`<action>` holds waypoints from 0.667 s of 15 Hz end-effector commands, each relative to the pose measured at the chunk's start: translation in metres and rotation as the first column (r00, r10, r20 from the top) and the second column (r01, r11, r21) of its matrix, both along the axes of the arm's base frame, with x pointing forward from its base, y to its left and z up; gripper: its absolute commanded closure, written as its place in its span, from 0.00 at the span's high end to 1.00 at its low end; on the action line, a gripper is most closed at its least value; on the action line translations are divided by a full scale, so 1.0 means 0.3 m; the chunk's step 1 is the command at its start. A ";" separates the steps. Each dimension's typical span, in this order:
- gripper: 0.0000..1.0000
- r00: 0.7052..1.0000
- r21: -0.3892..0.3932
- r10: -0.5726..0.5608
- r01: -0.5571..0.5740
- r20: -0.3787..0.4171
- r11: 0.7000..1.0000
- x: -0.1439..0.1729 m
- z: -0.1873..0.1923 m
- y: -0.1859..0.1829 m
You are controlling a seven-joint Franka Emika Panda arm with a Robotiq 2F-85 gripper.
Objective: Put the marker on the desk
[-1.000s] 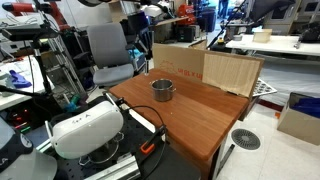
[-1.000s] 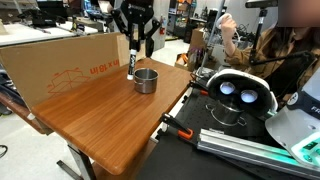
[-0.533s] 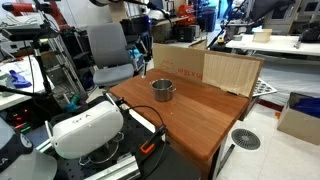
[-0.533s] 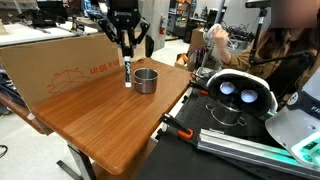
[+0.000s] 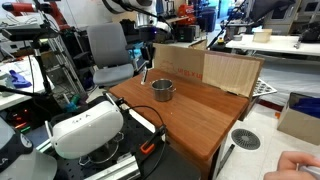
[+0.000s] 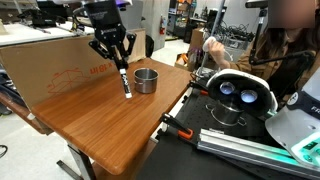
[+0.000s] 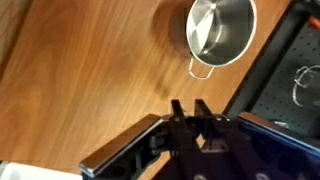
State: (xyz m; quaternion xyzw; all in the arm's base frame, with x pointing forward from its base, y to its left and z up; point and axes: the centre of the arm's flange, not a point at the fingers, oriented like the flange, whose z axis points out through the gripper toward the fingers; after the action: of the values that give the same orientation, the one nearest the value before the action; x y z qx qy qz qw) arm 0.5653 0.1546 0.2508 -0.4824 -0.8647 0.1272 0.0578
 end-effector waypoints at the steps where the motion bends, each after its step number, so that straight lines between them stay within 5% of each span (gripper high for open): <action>1: 0.05 0.996 -0.045 0.020 -0.024 -0.087 0.999 0.107 -0.055 0.051; 10: 0.05 0.987 -0.126 0.029 -0.049 -0.158 0.991 0.209 -0.197 0.173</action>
State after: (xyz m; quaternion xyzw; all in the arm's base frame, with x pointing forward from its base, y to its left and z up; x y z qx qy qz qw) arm 0.6043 0.1967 0.2032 -0.4540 -0.8648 0.1942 0.0905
